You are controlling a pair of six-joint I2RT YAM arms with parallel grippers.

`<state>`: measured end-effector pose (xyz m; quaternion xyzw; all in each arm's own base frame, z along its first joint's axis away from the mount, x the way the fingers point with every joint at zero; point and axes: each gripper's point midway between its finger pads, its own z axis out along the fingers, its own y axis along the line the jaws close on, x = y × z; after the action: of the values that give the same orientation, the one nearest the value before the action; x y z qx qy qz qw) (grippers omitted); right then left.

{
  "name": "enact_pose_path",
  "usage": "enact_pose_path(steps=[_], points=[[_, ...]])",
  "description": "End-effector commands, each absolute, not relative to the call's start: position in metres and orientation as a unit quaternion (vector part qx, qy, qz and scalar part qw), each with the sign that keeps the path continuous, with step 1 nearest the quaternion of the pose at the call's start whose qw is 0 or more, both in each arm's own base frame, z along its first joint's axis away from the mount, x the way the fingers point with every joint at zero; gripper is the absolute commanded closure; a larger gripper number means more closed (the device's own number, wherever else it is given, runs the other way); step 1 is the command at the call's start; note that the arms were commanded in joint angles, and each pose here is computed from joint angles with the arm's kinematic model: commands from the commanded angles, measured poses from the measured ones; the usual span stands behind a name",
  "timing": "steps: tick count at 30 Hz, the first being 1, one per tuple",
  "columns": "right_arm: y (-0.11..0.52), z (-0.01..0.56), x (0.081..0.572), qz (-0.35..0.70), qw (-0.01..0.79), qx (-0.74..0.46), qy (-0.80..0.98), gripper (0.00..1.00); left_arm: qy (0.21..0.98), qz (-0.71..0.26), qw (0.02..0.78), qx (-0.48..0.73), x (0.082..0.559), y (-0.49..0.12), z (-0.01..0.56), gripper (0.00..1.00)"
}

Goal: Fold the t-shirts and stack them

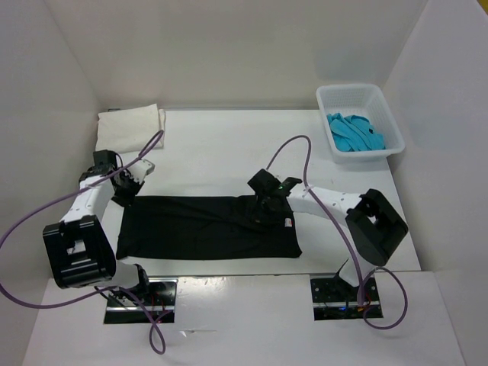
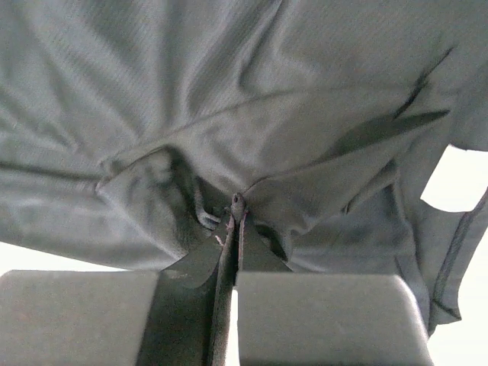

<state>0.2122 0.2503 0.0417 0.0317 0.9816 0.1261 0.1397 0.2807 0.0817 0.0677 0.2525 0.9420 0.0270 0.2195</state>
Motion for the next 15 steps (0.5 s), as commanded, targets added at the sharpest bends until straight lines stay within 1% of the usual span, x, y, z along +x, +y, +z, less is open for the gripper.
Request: enact_pose_path(steps=[1,4,5,8,11,15], points=[[0.262,0.052,0.245,0.115,0.194,0.034,0.974,1.00,0.933,0.021,0.266,0.240,0.311,0.080,0.090,1.00],[0.258,0.061,0.284,0.070,0.224,0.038,0.971,1.00,0.932,-0.006,0.293,0.213,0.340,0.075,0.104,1.00],[0.261,0.067,0.300,0.069,0.233,0.042,0.969,1.00,0.926,-0.003,0.315,0.209,0.357,0.078,0.122,1.00],[0.253,0.084,0.338,0.064,0.264,0.064,0.960,1.00,0.926,-0.009,0.329,0.188,0.381,0.081,0.130,1.00],[0.246,0.091,0.347,0.061,0.271,0.077,0.957,1.00,0.924,-0.007,0.338,0.180,0.389,0.083,0.133,1.00],[0.242,0.089,0.333,0.074,0.262,0.073,0.959,1.00,0.921,0.009,0.346,0.178,0.383,0.085,0.133,1.00]])
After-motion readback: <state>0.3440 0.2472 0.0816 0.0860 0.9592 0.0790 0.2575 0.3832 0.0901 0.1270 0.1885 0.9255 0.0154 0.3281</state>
